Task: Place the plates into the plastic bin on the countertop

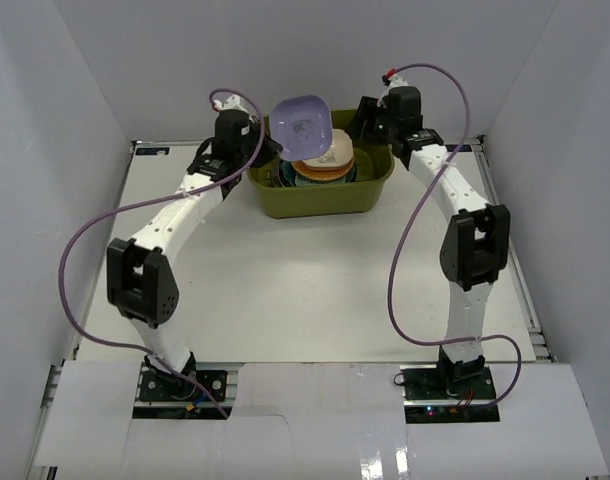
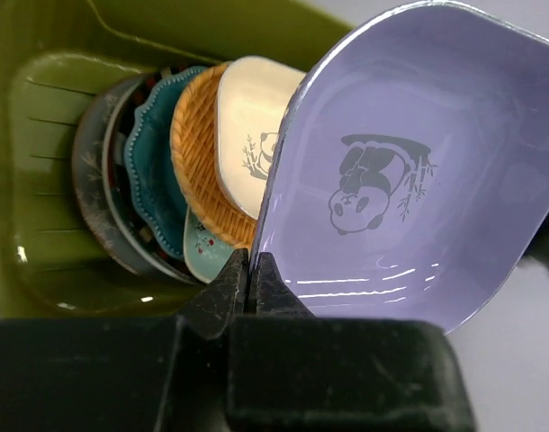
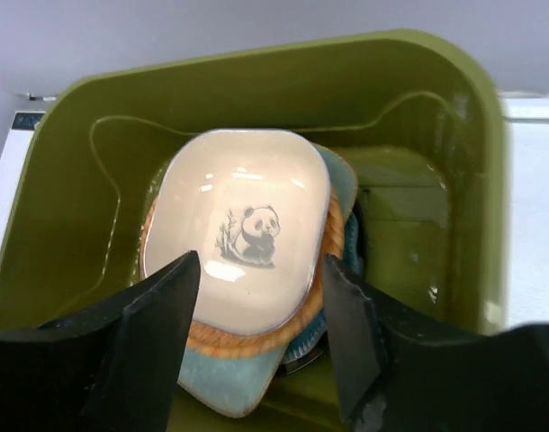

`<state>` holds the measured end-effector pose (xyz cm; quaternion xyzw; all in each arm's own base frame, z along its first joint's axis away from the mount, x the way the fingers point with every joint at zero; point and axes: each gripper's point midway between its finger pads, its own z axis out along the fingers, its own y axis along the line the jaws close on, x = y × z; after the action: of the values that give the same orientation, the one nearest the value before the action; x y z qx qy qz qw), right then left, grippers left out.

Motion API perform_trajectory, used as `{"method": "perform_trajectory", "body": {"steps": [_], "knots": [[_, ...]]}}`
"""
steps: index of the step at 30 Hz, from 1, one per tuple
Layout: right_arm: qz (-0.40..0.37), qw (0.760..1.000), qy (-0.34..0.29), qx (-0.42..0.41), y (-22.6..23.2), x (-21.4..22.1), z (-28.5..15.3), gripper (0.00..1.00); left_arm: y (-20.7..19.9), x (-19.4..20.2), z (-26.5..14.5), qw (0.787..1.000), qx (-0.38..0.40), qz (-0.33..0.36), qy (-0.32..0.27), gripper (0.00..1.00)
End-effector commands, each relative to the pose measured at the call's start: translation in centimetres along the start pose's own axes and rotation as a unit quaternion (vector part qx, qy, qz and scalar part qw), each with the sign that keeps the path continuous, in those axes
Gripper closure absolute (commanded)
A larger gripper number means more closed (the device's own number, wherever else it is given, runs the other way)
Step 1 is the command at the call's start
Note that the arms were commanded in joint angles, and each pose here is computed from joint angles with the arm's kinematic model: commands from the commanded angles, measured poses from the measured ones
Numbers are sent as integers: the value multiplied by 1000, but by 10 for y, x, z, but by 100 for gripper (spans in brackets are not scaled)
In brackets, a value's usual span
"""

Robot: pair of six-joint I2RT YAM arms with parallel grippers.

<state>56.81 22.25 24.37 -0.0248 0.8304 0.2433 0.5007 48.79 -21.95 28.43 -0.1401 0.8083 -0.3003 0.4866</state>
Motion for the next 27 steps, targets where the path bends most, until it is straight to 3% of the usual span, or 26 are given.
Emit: {"method": "perform_trajectory", "body": {"steps": [1,2,3,5,6,11,14,18,19,22,27], "knots": [[39,995,-90,9,-13,-67,-67,39,-25,4,19,1000,7,1,1,100],[45,990,-137,-3,-5,-91,-97,41,-29,10,27,1000,8,5,9,100],[56,991,-120,10,-20,-65,-98,44,-27,28,46,1000,4,7,28,100],[53,986,-157,10,-20,-76,-130,46,-44,22,58,1000,17,9,24,100],[53,988,-141,23,-30,-55,-131,46,-38,39,77,999,9,9,41,100],[48,987,-154,9,-24,-34,-165,46,-45,40,107,999,2,4,46,100],[48,987,-151,3,-22,-24,-173,46,-38,41,109,999,-12,4,43,79],[45,987,-154,-5,-17,-24,-180,45,-47,24,99,1000,-9,8,23,38],[43,987,-155,-10,-14,-25,-184,44,-60,10,88,1000,9,14,10,20],[37,987,-158,-11,-12,-26,-191,43,-80,-8,70,999,38,22,-6,6],[23,982,-185,-17,-3,-32,-219,39,-137,-61,-3,989,126,48,-54,2]]}}
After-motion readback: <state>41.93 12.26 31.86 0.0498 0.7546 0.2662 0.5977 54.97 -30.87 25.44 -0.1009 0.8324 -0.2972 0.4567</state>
